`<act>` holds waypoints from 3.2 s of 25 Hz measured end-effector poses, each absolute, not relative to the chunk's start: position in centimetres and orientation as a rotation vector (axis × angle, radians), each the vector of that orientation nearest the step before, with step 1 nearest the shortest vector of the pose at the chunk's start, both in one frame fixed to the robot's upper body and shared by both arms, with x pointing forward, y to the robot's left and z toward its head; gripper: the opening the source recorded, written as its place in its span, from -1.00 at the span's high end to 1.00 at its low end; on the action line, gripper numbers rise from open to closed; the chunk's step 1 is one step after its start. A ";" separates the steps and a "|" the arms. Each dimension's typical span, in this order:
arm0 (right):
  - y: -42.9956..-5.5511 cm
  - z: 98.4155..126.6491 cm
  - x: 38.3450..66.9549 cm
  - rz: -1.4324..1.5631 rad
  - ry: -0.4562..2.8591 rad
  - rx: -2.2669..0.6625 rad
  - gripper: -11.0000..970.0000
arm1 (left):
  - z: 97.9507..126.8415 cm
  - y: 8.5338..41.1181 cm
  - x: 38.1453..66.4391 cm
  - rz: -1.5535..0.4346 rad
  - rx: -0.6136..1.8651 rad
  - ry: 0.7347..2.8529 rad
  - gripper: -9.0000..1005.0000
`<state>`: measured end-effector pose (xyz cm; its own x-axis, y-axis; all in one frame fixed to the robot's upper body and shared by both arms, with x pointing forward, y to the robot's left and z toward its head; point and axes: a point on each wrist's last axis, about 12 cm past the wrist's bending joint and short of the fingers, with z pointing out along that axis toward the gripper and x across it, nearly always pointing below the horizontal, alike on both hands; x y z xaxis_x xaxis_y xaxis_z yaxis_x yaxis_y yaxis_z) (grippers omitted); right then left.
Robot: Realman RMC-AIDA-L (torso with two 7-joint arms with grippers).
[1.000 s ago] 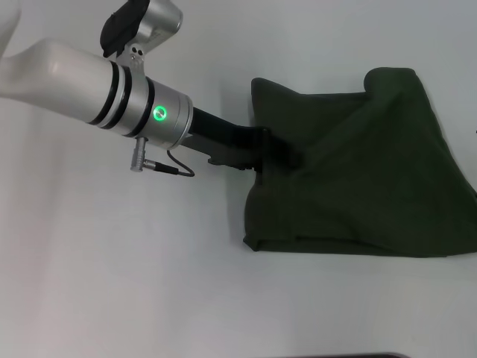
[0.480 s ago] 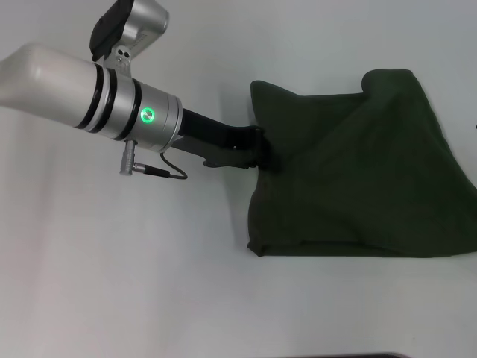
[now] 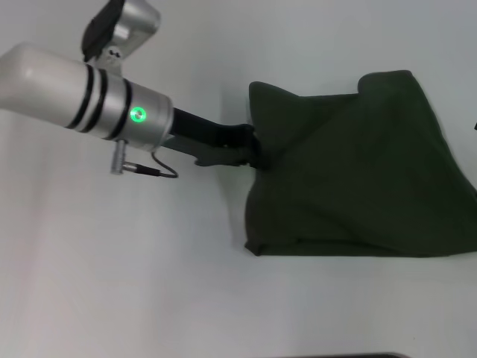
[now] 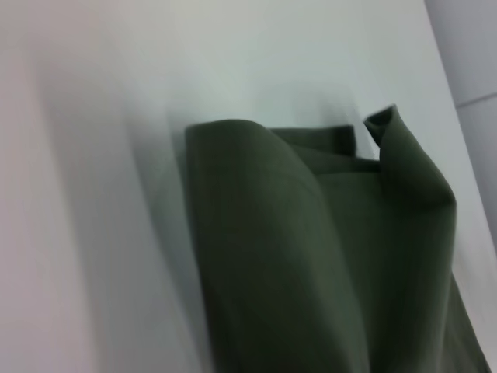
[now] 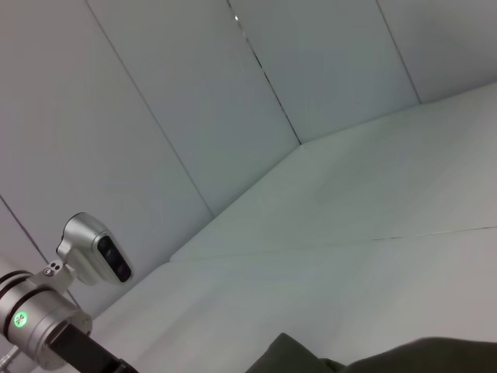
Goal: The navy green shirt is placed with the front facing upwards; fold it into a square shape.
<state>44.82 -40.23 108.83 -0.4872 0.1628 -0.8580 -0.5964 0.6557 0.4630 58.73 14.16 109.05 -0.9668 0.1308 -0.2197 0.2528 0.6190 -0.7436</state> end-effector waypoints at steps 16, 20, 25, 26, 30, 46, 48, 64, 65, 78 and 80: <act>-40.1 109.0 45.2 0.954 1.860 -0.339 -0.58 | 109.2 22.3 58.5 -1.251 0.076 2.687 0.96; -40.2 109.0 45.2 0.951 1.861 -0.335 -0.58 | 109.2 24.0 58.2 -1.242 0.027 2.681 0.95; -40.3 108.9 45.1 0.945 1.864 -0.328 -0.58 | 109.1 25.5 58.0 -1.221 -0.024 2.684 0.95; -40.3 108.9 45.1 0.944 1.863 -0.326 -0.58 | 109.1 25.8 57.9 -1.216 -0.031 2.686 0.95; -40.4 109.0 45.1 0.940 1.860 -0.321 -0.58 | 108.9 26.3 57.7 -1.214 -0.045 2.681 0.94; -40.2 109.1 45.3 0.945 1.853 -0.330 -0.58 | 110.8 29.6 58.4 -1.183 -0.114 2.524 0.64; -40.1 109.0 45.4 0.948 1.853 -0.326 -0.58 | 111.6 28.3 59.6 -1.154 -0.038 2.501 0.49; -39.6 108.8 45.7 0.960 1.843 -0.338 -0.58 | 111.3 20.5 64.2 -0.856 0.185 2.450 -0.21; -39.6 108.8 45.7 0.961 1.843 -0.337 -0.58 | 111.3 20.5 64.3 -0.850 0.186 2.449 -0.21; -39.6 108.8 45.8 0.964 1.845 -0.335 -0.58 | 110.9 20.8 64.2 -0.787 0.214 2.481 -0.22; -39.6 108.8 45.7 0.965 1.845 -0.333 -0.58 | 110.8 20.5 64.1 -0.793 0.221 2.483 -0.22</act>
